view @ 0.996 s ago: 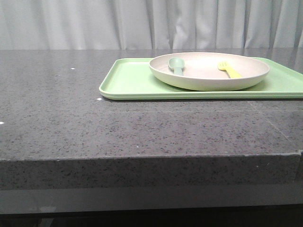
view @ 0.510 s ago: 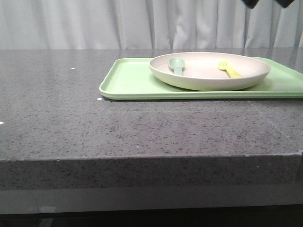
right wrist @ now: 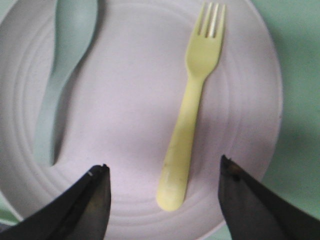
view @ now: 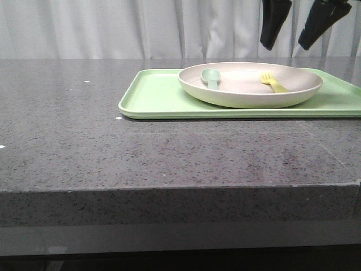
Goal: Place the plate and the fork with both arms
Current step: 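Lower the right gripper onto the yellow fork handle and close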
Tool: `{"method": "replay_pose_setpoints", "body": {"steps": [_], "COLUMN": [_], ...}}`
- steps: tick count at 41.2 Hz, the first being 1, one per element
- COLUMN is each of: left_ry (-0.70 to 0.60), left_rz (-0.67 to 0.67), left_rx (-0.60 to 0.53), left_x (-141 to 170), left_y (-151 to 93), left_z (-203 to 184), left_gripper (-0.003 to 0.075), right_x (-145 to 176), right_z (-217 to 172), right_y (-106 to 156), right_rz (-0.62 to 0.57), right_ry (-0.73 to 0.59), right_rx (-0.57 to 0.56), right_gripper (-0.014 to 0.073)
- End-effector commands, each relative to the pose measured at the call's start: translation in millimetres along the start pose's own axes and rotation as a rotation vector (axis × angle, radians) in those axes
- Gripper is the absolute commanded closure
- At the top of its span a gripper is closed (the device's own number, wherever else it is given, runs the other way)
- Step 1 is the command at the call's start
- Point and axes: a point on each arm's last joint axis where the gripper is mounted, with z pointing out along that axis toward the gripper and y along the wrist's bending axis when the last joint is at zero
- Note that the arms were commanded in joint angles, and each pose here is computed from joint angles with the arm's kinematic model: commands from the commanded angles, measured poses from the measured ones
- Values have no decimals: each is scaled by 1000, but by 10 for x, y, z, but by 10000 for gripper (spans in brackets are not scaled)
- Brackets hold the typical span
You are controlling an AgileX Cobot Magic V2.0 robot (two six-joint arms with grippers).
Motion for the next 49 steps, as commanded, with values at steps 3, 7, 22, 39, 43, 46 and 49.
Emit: {"method": "replay_pose_setpoints", "body": {"steps": [3, 7, 22, 39, 43, 46, 49], "left_ry": [-108, -108, -108, -108, -108, -108, -108], "left_rz": [-12, -12, -12, -12, -12, -12, -12], "left_rx": [10, 10, 10, 10, 10, 10, 10], "left_x": [-154, -154, -154, -154, -154, -154, -154], "left_y": [-3, -3, -3, -3, -3, -3, -3], "left_z": [-58, -58, -58, -58, -58, -58, -58], "left_gripper": [330, 330, 330, 330, 330, 330, 330], "right_x": [-152, -205, -364, -363, -363, -361, -351], "right_z": [-182, -103, 200, 314, 335, 380, 422], "right_y": [-65, -64, -75, -55, -66, -72, -68], "right_rz": [28, 28, 37, 31, 28, 28, 27], "right_ry": [-69, -53, 57, 79, 82, 91, 107], "right_rx": [5, 7, 38, 44, 55, 58, 59], "right_gripper": [109, 109, 109, 109, 109, 109, 109]}}
